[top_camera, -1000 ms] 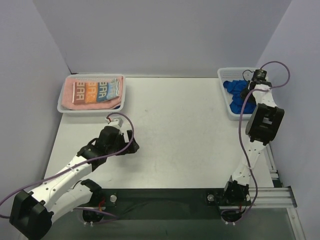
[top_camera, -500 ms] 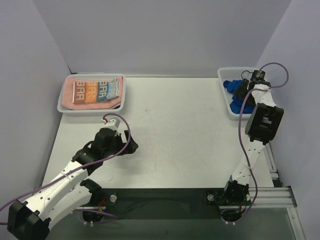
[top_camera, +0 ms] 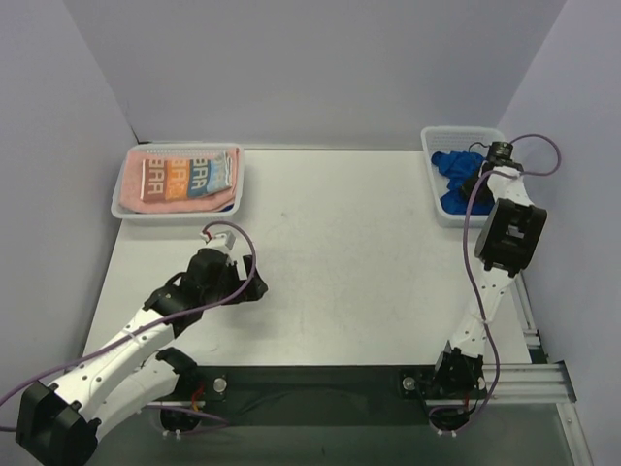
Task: Fold and stack the towels
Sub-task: Grab crumpled towel, then move the towel to the center of the board
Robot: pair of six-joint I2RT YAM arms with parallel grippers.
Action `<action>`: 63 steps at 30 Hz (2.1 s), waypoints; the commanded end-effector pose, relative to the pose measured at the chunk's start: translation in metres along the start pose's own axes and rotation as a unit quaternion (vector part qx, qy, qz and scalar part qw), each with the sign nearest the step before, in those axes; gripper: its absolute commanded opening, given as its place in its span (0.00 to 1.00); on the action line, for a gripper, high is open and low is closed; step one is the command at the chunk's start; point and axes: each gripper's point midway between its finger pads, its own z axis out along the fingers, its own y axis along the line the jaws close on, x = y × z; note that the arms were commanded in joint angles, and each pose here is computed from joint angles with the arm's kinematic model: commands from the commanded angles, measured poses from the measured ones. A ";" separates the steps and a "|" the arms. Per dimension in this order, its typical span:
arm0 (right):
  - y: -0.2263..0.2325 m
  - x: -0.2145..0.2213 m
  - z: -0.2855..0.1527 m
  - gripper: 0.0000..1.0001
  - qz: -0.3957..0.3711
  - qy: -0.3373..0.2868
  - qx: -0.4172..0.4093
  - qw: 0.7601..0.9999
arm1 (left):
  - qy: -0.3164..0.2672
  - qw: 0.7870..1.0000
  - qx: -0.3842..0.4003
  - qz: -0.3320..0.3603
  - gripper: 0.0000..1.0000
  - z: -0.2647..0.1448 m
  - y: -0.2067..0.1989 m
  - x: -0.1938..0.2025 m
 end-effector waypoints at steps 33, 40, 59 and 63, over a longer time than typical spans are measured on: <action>0.233 0.002 -0.502 0.00 -0.272 -0.414 -0.405 0.769 | -0.096 0.991 0.084 0.033 0.97 -0.048 -0.059 -0.074; 0.222 0.194 -0.434 0.00 -0.328 -0.158 -0.504 0.783 | -0.099 0.992 0.075 0.019 0.97 -0.050 -0.047 -0.064; 0.080 0.409 -0.347 0.72 -0.485 0.117 -0.357 0.789 | -0.057 0.998 0.032 0.016 0.96 -0.010 -0.032 -0.048; 0.069 0.382 -0.310 0.69 -0.462 0.099 -0.294 0.831 | -0.013 0.999 0.027 0.029 0.96 0.015 -0.032 -0.035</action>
